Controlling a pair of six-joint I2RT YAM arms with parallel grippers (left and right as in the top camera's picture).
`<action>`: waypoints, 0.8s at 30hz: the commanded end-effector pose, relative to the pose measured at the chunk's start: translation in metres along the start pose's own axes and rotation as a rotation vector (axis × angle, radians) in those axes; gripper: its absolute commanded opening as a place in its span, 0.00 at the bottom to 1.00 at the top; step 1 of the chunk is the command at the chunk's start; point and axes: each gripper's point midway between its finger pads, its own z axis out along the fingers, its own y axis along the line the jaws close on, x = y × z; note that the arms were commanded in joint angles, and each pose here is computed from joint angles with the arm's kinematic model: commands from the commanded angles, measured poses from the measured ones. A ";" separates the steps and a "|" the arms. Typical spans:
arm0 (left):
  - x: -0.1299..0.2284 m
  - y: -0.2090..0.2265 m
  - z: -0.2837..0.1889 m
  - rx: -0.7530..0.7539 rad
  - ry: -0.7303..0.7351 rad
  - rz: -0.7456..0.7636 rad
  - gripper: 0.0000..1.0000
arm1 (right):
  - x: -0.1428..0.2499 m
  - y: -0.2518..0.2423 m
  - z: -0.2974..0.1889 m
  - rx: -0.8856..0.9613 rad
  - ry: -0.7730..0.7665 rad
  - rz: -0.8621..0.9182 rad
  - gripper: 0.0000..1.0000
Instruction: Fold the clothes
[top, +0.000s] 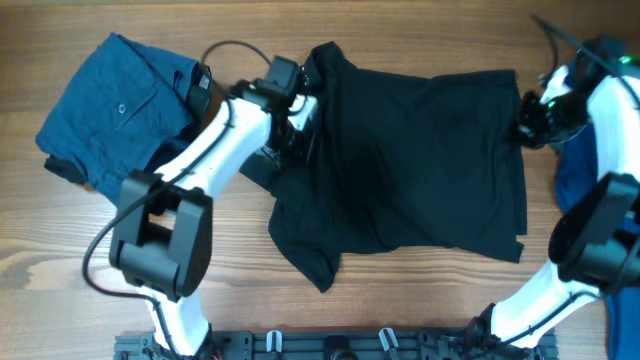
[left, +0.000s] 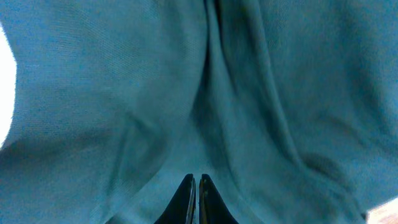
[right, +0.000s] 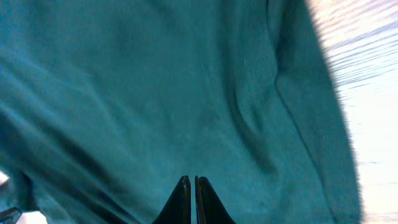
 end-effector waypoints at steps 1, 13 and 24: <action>-0.002 0.024 0.026 -0.110 -0.008 -0.057 0.04 | 0.001 0.000 0.030 -0.052 0.024 -0.047 0.04; -0.012 0.143 0.038 -0.355 -0.067 -0.334 0.04 | -0.019 -0.072 0.088 0.236 -0.062 0.076 0.04; -0.064 0.131 -0.003 -0.132 -0.213 -0.422 0.27 | -0.045 -0.021 0.058 0.015 -0.094 -0.097 0.06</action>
